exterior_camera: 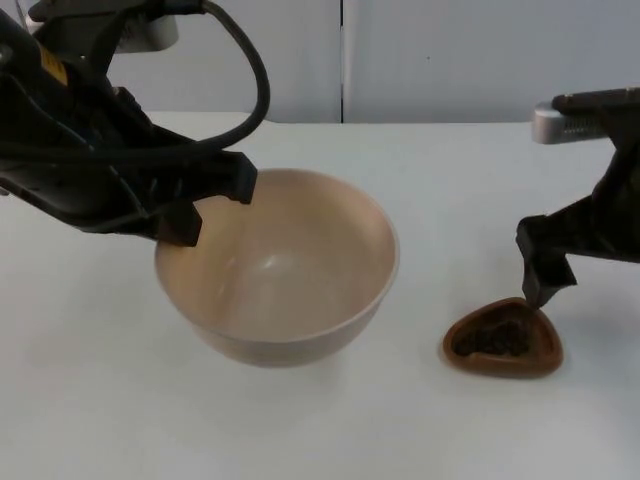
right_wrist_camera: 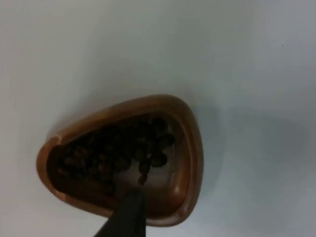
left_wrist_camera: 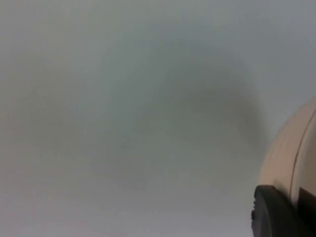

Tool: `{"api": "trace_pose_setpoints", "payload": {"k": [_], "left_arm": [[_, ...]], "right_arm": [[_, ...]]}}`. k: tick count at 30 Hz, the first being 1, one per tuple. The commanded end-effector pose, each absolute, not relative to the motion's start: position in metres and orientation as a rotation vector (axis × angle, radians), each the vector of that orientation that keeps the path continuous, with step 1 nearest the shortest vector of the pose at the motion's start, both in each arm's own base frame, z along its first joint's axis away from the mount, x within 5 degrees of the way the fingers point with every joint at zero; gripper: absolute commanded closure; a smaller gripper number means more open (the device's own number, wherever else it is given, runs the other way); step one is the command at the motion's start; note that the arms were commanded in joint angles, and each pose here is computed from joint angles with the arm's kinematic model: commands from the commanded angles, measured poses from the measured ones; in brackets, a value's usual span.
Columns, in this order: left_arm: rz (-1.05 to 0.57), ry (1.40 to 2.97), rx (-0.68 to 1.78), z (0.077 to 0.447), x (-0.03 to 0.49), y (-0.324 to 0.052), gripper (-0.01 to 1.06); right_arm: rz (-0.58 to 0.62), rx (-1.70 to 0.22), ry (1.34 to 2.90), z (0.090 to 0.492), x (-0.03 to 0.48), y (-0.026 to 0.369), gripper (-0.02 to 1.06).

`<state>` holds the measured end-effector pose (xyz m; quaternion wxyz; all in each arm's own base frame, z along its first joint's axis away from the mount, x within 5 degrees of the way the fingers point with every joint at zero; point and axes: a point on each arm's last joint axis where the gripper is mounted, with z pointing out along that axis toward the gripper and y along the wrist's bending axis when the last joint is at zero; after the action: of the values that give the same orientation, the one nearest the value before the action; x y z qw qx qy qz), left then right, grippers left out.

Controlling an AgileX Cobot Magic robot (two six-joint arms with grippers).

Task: Pick up the bowl with the left hand and pour the coffee beans from the cup into the bowl with the right hand.

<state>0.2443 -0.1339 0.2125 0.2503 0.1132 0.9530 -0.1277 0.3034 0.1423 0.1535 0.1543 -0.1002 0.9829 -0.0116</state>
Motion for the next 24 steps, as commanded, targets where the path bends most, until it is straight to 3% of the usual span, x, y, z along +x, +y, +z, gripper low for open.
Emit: {"api": "trace_pose_setpoints", "payload": {"k": [1, 14, 24], "left_arm": [[-0.360, 2.576, 0.292, 0.215, 0.244, -0.133, 1.05], [-0.360, 2.576, 0.292, 0.215, 0.244, -0.133, 1.05], [-0.360, 2.576, 0.292, 0.215, 0.244, -0.133, 1.05]], "right_arm": [[-0.065, -0.303, 2.817, 0.148, 0.303, 0.145, 0.00], [-0.023, -0.290, 2.840, 0.114, 0.309, 0.155, 0.00], [0.004, -0.279, 2.805, 0.111, 0.312, 0.157, 0.17]]}}
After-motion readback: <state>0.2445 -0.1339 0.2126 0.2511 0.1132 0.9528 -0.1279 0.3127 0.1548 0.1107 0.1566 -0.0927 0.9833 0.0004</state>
